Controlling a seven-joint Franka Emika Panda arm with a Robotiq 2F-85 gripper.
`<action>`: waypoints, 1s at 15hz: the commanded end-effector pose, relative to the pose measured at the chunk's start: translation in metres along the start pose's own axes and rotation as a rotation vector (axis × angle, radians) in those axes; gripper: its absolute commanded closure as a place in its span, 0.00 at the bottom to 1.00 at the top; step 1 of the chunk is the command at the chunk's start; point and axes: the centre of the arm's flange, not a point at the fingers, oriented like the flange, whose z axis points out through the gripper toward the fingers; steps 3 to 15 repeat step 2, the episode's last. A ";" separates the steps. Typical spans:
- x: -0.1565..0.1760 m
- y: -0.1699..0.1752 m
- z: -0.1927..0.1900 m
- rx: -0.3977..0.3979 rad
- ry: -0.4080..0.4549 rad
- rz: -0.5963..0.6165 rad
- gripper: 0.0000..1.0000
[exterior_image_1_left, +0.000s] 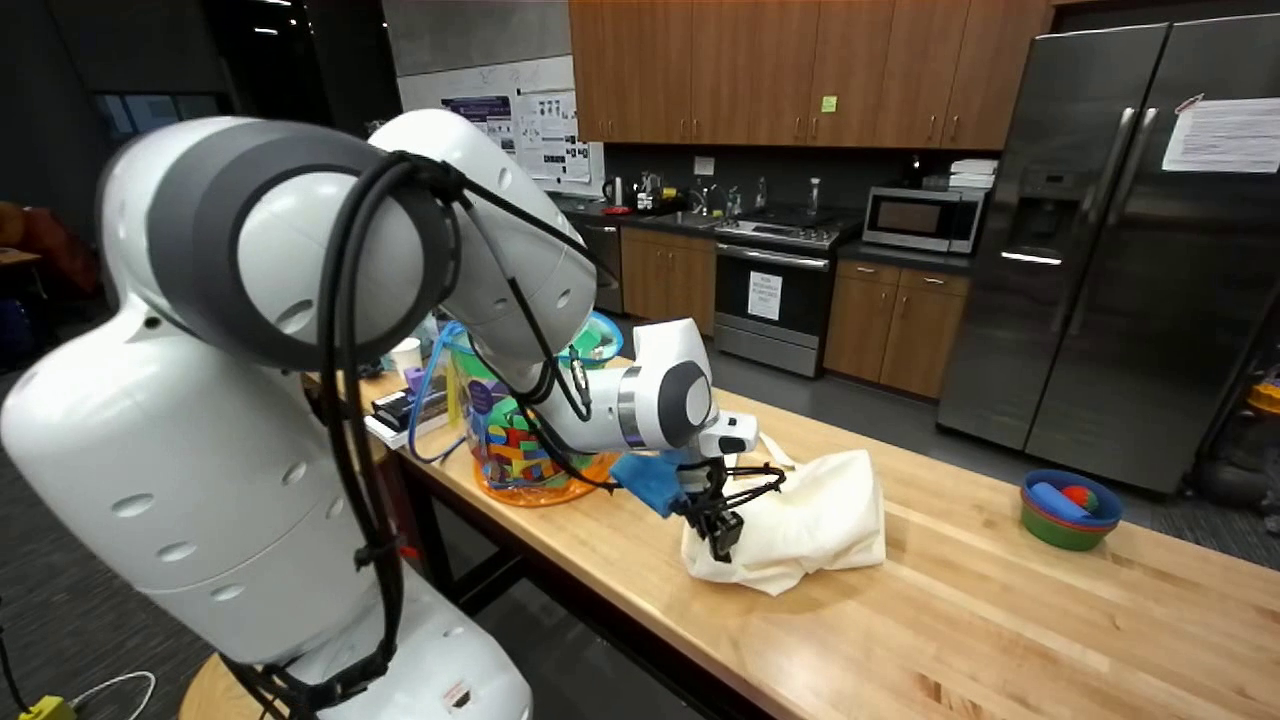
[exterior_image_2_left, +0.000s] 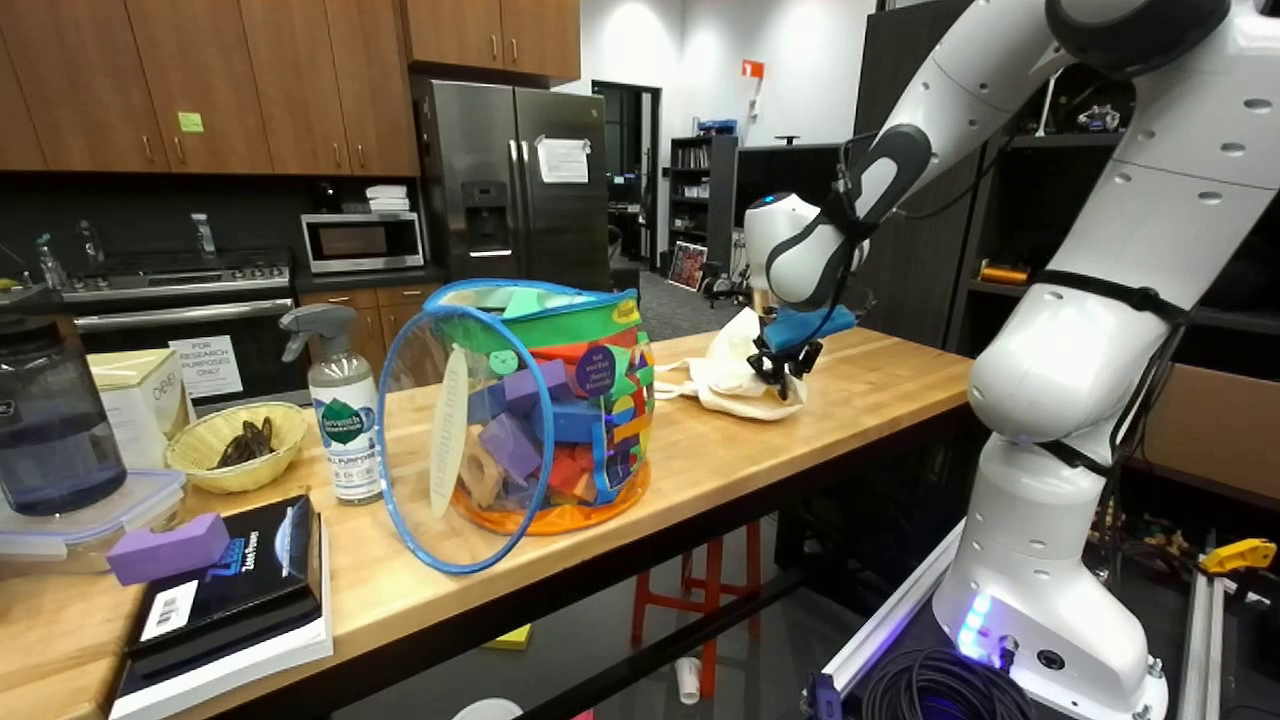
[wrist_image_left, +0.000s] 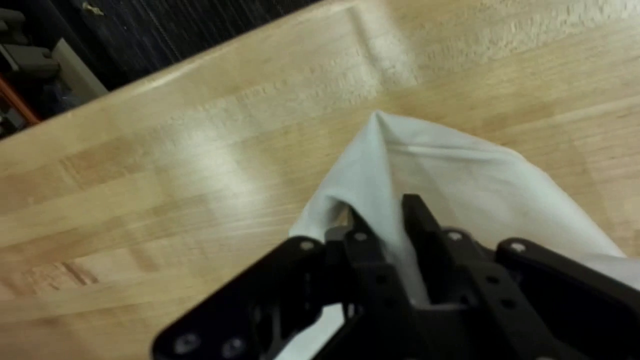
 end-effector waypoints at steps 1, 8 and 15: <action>-0.002 0.001 -0.001 0.000 0.001 0.002 0.70; -0.003 0.001 -0.002 0.001 0.002 0.002 0.69; -0.003 0.001 -0.002 0.001 0.002 0.002 0.69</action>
